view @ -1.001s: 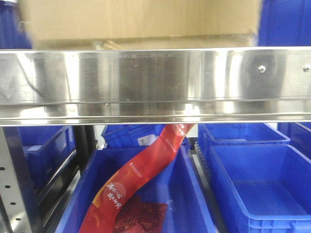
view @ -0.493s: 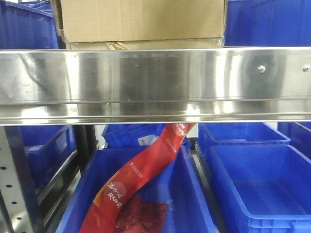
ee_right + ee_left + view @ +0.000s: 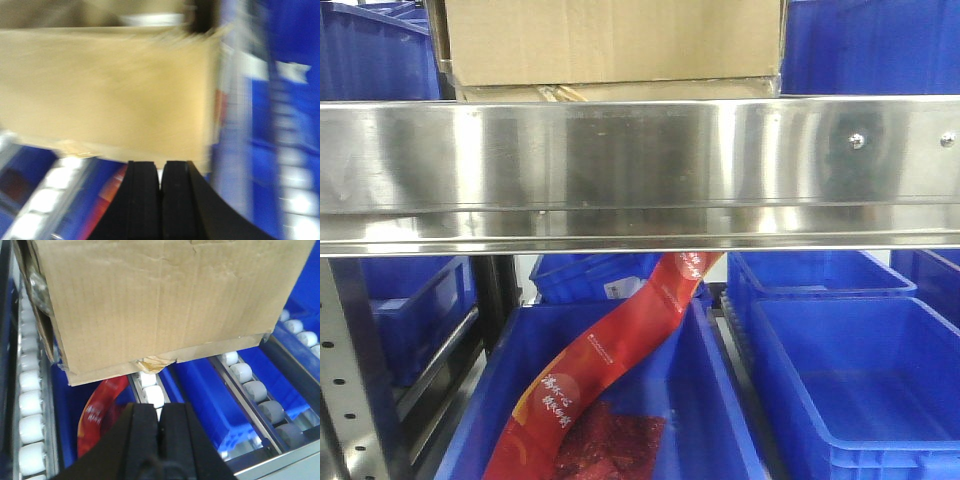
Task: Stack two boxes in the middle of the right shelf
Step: 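Open both grippers and withdraw them from the placed boxes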
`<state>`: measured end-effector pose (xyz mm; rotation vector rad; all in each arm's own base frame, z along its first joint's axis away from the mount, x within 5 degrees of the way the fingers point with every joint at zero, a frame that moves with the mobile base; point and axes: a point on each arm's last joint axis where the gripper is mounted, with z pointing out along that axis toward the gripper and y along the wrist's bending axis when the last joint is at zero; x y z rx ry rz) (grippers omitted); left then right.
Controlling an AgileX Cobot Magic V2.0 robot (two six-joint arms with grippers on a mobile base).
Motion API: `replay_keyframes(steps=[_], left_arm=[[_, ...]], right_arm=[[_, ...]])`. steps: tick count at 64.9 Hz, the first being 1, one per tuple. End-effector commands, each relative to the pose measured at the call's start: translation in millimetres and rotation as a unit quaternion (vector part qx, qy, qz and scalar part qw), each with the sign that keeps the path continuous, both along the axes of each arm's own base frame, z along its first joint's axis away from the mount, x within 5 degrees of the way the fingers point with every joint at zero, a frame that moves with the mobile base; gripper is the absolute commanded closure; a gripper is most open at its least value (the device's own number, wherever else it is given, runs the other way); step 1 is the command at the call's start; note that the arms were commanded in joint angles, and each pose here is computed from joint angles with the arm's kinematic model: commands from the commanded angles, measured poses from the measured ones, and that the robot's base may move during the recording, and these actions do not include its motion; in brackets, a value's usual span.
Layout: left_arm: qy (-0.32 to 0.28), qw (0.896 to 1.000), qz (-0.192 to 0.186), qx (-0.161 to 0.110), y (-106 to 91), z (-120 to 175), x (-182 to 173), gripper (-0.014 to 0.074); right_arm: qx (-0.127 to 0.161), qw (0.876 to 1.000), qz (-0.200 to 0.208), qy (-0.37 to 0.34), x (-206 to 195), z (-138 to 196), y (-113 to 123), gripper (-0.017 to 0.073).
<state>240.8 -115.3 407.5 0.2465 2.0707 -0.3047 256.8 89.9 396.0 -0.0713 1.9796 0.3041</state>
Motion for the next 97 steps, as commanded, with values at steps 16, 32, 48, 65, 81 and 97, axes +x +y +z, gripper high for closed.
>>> replay_keyframes(steps=[16,32,48,65,81,97], left_arm=[[-0.133,0.988,0.028,-0.075,47.9,-35.5,-52.2,0.0690],[-0.182,0.977,0.068,-0.084,80.8,-51.9,-106.6,0.0690],[-0.246,0.960,0.092,-0.099,97.3,-46.2,-147.9,0.0690],[-0.276,0.951,0.090,-0.108,100.6,-40.5,-162.9,0.0690],[-0.276,0.951,0.090,-0.108,100.6,-40.5,-162.9,0.0690],[-0.276,0.951,0.090,-0.108,100.6,-40.5,-162.9,0.0690]], right_arm=[[0.030,0.994,-0.043,-0.096,-67.9,-53.2,-52.2,0.0720],[-0.004,0.989,-0.070,-0.127,-119.0,-59.9,-72.1,0.0720],[-0.045,0.983,-0.081,-0.159,-145.6,-50.9,-80.3,0.0720],[-0.043,0.982,-0.079,-0.165,-146.2,-49.7,-80.1,0.0720],[-0.042,0.981,-0.077,-0.172,-146.1,-48.5,-79.6,0.0720],[-0.050,0.980,-0.063,-0.182,-145.5,-58.0,-77.5,0.0720]])
